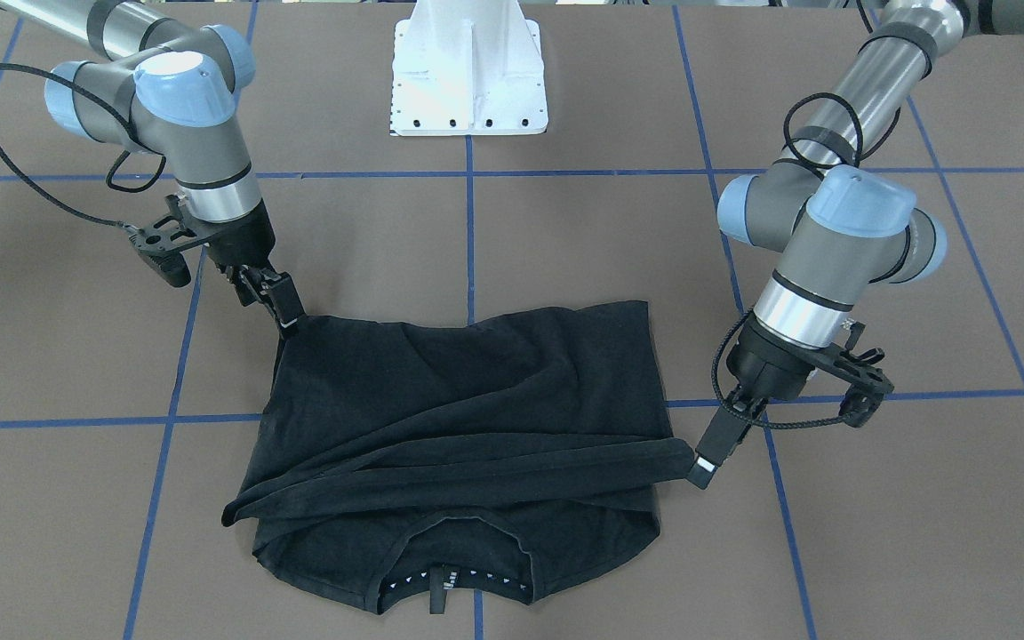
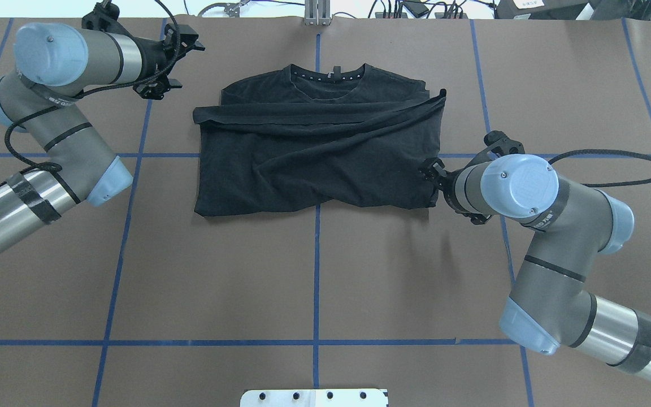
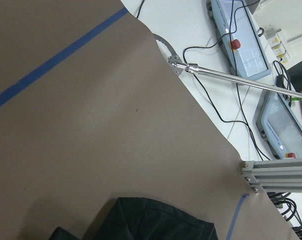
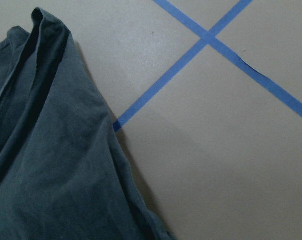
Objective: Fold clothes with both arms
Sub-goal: 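Lower the right gripper to the folded shirt's nearest corner and grasp it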
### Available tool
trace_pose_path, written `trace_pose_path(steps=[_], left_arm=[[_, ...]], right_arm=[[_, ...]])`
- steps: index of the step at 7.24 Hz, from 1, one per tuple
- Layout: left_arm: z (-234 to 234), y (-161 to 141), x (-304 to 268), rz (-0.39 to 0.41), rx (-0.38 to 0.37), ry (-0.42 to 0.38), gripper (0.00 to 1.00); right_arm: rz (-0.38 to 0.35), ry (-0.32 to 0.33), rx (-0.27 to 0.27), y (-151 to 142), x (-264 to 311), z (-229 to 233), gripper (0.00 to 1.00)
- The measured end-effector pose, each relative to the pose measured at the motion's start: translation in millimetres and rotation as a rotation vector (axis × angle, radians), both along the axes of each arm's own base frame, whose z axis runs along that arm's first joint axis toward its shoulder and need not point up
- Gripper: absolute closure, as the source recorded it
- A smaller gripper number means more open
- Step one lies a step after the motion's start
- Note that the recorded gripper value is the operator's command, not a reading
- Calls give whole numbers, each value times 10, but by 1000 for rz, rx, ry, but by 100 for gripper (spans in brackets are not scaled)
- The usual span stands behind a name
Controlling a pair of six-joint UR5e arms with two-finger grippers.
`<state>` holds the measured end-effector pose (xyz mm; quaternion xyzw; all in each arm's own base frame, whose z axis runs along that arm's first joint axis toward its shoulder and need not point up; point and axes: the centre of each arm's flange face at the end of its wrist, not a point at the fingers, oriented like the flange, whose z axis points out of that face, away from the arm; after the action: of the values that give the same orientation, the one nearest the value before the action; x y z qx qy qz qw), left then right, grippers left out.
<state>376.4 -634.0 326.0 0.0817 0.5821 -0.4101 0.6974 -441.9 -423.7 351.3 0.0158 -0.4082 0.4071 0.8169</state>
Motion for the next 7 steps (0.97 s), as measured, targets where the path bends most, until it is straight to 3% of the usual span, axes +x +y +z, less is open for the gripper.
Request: trace_pose_path(steps=[1, 2, 4, 5, 6, 7], left_arm=[[8, 3, 0, 0, 0, -1, 0], [22, 6, -4, -1, 0, -4, 0], [55, 8, -19, -6, -3, -7, 0], [65, 9, -22, -7, -3, -8, 0], [77, 12, -26, -8, -3, -10, 0], [94, 18, -33, -9, -4, -11, 0]], right_arm=[[-11, 5, 0, 56, -73, 19, 6], [-22, 11, -2, 89, -161, 37, 19], [-37, 26, -2, 90, -260, 90, 28], [-44, 39, -1, 77, -289, 141, 56], [-51, 51, 6, 60, -305, 172, 100], [-56, 55, 15, 35, -300, 164, 100]])
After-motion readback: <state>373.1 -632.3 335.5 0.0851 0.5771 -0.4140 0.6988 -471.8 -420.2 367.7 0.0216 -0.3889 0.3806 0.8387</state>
